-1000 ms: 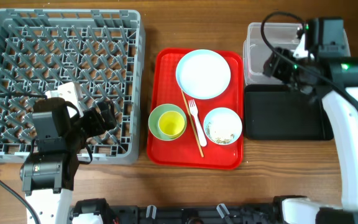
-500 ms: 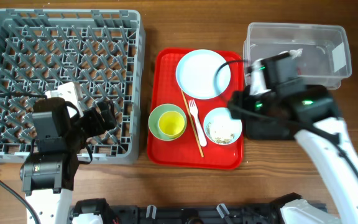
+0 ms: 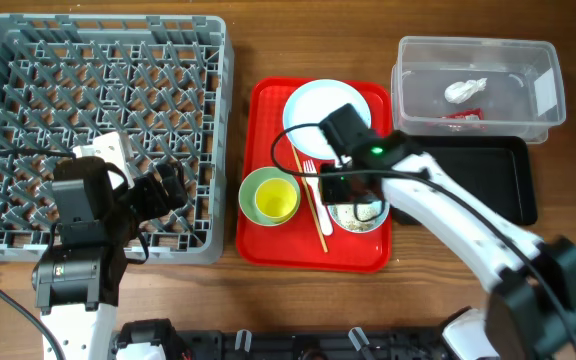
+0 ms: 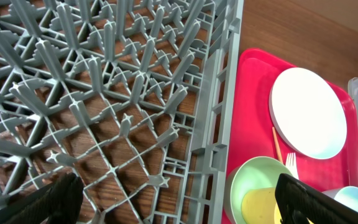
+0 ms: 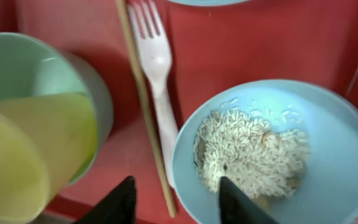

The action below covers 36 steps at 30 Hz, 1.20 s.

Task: Sort waste into correct bins and load items into the dishwasher rack
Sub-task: 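Grasp the rim of the light-blue rice bowl with the right gripper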

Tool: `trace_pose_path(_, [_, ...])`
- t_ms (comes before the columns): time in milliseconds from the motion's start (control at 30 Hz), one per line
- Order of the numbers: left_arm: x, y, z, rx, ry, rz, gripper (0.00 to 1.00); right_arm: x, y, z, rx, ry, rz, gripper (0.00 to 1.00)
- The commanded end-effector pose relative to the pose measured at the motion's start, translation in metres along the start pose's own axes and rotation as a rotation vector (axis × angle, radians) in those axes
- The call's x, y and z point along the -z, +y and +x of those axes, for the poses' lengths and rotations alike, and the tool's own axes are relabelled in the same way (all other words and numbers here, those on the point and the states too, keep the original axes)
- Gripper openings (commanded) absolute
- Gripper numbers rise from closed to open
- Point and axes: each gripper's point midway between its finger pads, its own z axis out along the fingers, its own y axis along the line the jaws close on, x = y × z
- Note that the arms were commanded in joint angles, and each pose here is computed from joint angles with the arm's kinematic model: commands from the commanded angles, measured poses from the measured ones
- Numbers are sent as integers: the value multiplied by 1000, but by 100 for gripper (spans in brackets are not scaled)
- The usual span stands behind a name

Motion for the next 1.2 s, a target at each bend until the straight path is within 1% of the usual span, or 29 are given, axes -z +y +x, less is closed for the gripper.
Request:
trace_pose_path(0, [5,-6,-4,-2,-10,21,100,-27,-11,4,-79,49,69,38])
trace_pose_path(100, [5,-6,-4,-2,-10,21,100,-37,-10,2,-81,52,71,33])
trace_pose_path(300, [5,-6,-4,-2,-10,21,100,-41,-9,1,-100,52,72,32])
trace_pose_path(400, [5,-6,-4,-2,-10,21,100,-41,-10,2,-103,56,75,28])
trace_pose_path(600, [5,-6,-3,-1,-6,20,100,-53,-17,15,-123,84,94,24])
trace_pose_path(733, [5,-6,-3,-1,-6,20,100,-55,-18,16,-122,82,93,23])
trace_pose_path(800, [5,-6,-3,-1,-6,20,100,-55,-18,16,-123,80,91,18])
trace_pose_path(867, [5,-6,-3,-1,-6,20,100,-55,-18,16,-123,80,91,9])
trace_pose_path(933, [5,-6,-3,-1,-6,20,100,-55,-18,16,-122,81,92,5])
trace_pose_path(1167, [5,-6,-3,-1,-6,20,100,-52,-17,16,-122,85,94,4])
